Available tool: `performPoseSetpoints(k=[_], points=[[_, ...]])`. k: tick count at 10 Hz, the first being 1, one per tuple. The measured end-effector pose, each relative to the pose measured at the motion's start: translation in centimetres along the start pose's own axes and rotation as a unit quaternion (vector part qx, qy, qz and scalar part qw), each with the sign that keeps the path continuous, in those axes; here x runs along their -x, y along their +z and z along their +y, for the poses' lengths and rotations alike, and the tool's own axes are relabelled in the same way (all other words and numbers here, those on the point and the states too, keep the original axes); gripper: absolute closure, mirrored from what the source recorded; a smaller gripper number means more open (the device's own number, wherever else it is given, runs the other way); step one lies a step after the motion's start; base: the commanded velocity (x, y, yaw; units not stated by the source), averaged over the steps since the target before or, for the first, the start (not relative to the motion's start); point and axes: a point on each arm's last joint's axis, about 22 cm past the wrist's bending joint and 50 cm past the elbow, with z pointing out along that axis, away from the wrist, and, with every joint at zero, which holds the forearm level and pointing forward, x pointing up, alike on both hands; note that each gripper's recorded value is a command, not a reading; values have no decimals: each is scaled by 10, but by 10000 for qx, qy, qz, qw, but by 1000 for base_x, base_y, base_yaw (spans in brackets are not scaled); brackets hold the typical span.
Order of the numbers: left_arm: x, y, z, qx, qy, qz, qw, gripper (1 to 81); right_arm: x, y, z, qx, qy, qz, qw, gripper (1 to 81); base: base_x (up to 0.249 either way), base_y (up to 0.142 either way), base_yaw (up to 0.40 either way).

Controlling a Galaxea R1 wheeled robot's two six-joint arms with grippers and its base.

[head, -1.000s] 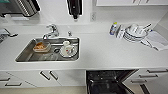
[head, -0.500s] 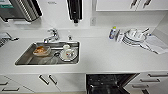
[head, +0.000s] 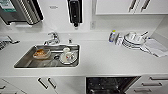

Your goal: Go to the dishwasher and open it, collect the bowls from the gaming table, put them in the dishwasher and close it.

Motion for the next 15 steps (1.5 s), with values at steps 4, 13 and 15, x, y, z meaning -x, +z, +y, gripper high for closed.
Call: performPoseSetpoints(k=[4, 13, 15], points=[[-10, 7, -5, -12, 31, 59, 10000, 10, -87, 8, -26, -100, 3, 441, 9990, 10, 0, 0, 0], [-11, 7, -6, -23, 24, 51, 10000, 10, -184, -68, -53, -647, 676, 965, 9909, 10, 0, 0, 0], [-11, 7, -6, -20, 24, 51, 10000, 10, -235, -97, -96, -1135, 658, 1288, 9830, 10, 0, 0, 0]])
